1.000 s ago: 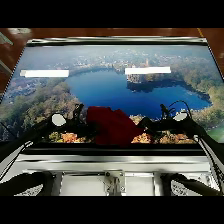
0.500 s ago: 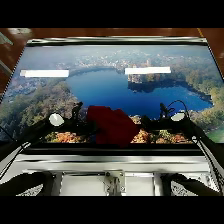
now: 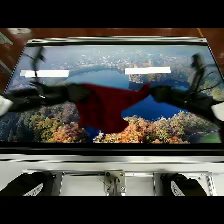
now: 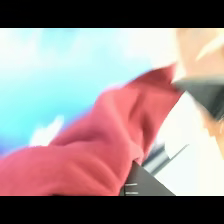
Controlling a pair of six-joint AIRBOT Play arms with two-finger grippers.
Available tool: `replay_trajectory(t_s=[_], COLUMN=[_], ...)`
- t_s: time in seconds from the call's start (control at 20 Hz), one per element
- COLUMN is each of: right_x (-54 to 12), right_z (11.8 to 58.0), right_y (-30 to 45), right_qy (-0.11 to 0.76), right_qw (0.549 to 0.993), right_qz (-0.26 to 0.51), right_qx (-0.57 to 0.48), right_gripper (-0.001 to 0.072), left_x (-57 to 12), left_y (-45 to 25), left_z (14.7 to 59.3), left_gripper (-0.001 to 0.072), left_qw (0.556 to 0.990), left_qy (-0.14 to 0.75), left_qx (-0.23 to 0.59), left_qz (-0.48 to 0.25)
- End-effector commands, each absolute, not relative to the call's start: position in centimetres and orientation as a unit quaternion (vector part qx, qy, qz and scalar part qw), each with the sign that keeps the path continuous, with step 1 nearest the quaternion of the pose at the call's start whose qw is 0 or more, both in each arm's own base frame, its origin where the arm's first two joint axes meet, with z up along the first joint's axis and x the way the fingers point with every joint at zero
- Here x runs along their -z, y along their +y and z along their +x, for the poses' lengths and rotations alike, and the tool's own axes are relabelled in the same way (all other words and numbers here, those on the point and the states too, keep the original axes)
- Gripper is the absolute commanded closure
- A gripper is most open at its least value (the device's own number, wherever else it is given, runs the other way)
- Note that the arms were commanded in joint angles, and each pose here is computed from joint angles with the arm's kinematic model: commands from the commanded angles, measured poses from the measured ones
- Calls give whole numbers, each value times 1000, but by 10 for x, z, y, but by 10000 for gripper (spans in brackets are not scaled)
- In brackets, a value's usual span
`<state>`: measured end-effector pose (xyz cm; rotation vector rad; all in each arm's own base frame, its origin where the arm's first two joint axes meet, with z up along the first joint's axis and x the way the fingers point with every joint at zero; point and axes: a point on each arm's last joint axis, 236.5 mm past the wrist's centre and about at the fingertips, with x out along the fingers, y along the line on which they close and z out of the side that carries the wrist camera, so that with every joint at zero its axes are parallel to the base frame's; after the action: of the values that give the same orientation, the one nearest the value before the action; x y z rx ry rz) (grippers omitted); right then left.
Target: Fold the shirts.
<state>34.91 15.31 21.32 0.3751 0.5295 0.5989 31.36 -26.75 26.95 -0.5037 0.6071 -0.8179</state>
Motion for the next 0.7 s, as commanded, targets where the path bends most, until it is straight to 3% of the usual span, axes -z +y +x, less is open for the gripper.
replay_trajectory(t_s=[0.0,0.15,0.3,0.5,0.65], right_x=[-373,-453,-460,-361,-273], right_z=[304,267,249,242,222], right_y=[147,147,146,140,119], right_qy=[72,-13,9,229,422], right_qw=[937,938,940,924,871], right_qz=[137,119,114,111,82], right_qx=[-312,-325,-322,-286,-239], right_gripper=[657,656,657,656,656], left_x=[-439,-498,-490,-409,-325], left_y=[-239,-228,-231,-233,-226], left_z=[267,239,228,239,253], left_gripper=[673,673,673,672,672], left_qw=[871,867,865,879,872], left_qy=[95,30,50,171,282], left_qx=[431,446,456,431,395], left_qz=[-218,-220,-202,-110,-65])
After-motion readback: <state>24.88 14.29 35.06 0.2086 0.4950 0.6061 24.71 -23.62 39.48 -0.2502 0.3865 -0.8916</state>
